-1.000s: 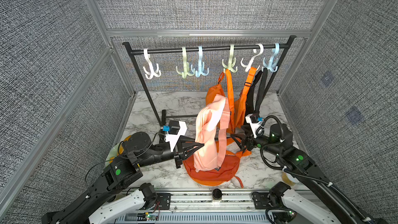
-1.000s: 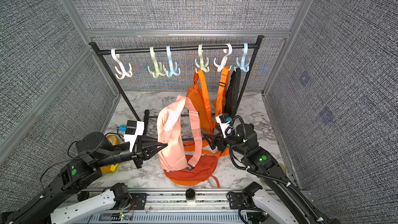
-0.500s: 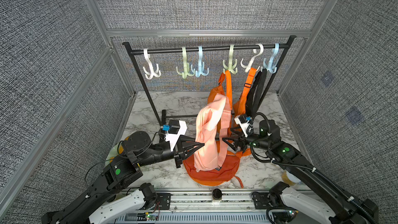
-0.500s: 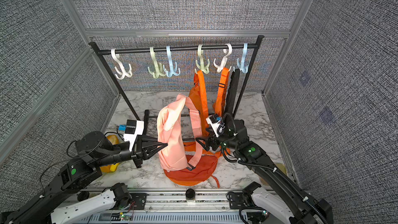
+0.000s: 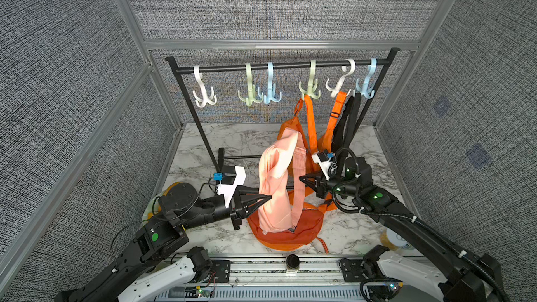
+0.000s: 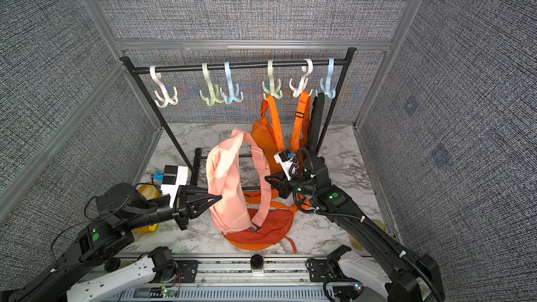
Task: Hang the bag on a hook
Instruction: Pick up the bag from the bag, then hang the bag on the hook.
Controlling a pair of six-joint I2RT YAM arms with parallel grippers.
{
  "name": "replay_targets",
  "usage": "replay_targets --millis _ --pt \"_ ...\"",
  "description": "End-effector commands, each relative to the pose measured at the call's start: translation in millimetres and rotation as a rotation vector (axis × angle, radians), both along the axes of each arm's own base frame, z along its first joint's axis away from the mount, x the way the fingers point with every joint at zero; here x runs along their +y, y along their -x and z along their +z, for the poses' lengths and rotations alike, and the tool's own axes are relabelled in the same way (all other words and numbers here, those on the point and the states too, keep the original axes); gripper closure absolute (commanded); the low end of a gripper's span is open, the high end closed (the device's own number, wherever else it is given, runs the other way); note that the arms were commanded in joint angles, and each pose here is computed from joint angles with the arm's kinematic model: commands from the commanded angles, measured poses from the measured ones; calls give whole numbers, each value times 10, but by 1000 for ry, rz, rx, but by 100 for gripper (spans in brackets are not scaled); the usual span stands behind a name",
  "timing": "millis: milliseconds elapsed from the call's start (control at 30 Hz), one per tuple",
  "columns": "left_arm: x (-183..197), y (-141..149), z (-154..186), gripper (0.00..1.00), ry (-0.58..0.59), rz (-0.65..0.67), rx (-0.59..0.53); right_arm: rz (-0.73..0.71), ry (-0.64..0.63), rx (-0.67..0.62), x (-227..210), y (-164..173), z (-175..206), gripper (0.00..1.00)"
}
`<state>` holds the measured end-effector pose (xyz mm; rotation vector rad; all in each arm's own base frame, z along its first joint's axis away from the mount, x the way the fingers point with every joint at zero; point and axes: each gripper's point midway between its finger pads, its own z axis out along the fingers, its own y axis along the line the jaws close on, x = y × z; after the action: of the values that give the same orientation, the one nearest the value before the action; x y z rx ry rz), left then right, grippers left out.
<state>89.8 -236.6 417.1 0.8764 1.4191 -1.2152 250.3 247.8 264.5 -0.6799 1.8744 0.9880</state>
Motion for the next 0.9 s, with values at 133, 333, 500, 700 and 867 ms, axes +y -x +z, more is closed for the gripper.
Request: replay_targets --millis 133,333,500,700,867 --pt "418 -264 129 100 134 274 -72 -281 21 -46 -325 -315 425 100" --pt "553 -393 -34 100 158 381 -86 -414 34 -133 -436 -511 1065 100" --pt "484 -476 -146 100 127 398 -76 -431 39 -198 -284 -644 1563 100" --pt "519 -489 -149 100 173 413 -71 -441 38 -285 -86 -806 2062 100" --pt "578 -444 -113 100 219 410 -84 -432 41 -329 57 -942 2293 100"
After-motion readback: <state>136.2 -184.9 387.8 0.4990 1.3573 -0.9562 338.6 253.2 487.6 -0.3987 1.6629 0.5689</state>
